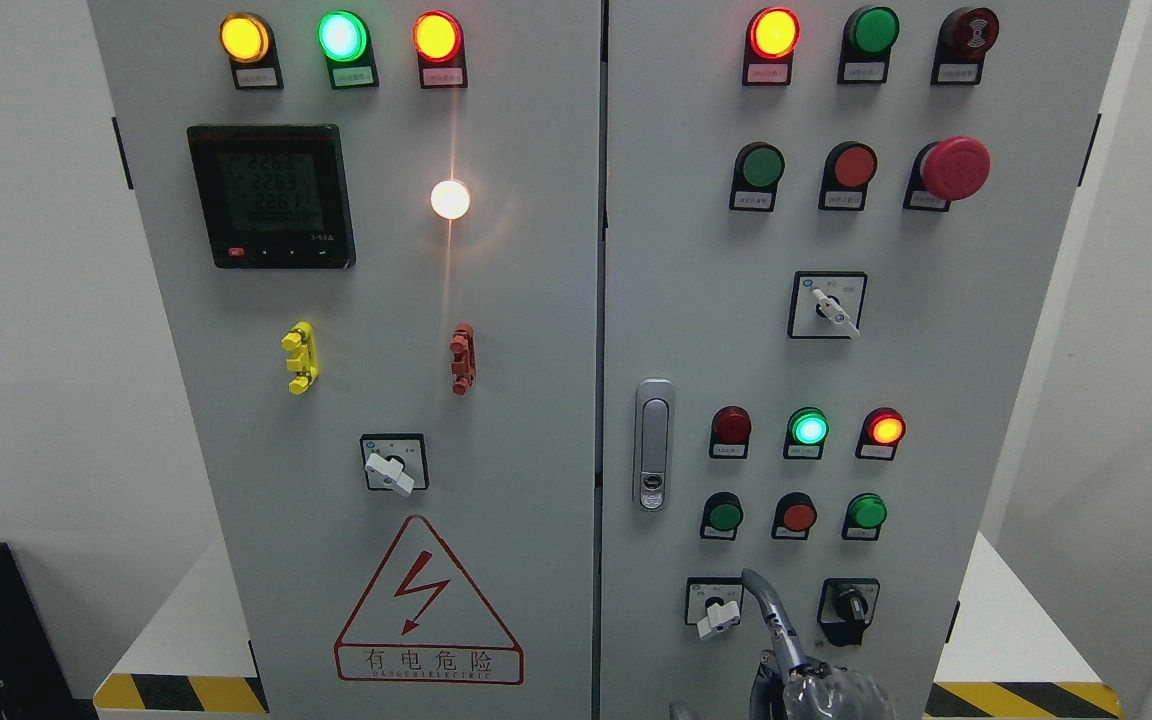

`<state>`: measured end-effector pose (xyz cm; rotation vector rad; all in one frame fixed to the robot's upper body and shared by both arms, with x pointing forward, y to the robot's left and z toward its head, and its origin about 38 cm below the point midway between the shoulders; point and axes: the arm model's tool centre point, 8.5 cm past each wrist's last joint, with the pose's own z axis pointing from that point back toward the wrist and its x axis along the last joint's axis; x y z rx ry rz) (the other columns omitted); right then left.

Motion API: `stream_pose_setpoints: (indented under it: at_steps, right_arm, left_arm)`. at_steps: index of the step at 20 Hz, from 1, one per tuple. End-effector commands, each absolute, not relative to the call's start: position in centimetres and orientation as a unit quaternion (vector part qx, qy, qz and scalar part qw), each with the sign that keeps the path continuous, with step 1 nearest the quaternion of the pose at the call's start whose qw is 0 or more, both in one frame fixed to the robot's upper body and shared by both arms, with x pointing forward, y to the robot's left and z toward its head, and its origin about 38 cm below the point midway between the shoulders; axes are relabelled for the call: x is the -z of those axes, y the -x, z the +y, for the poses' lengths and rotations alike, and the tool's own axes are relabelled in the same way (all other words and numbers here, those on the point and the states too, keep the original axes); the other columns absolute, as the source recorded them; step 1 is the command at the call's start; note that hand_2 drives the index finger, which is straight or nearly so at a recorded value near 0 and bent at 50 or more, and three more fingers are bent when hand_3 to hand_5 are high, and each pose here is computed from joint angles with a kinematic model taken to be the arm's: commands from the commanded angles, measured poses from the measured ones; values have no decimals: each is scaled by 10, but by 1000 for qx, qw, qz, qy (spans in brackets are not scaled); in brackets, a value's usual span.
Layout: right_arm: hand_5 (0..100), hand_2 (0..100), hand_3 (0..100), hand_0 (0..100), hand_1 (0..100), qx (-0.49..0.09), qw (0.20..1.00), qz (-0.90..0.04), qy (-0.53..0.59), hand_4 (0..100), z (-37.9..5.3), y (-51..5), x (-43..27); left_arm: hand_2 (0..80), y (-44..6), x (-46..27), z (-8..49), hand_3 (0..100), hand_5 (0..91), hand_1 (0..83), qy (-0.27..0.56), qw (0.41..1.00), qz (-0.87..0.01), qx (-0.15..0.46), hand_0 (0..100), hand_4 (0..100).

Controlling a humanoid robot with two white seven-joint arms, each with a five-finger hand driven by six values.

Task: Press green start button
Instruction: 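Raise the right hand toward the lower green push button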

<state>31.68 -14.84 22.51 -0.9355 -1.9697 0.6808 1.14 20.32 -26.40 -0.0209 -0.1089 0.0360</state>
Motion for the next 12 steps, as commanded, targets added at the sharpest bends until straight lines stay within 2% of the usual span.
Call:
stream_pose_setpoints:
  at_steps: [1,12]
  right_arm:
    - [1000,0,937,316,353,-294,412,-766,396,924,-147,-329,-216]
    - [1000,0,944,341,321,-304,417,-757,400,928,-146,-350,-208]
  left_arm:
    - [0,-19,263,204,0,0,556,9,998,-54,-16,120,0]
    - [0,-19,263,204,0,0,556,9,998,-54,-16,120,0]
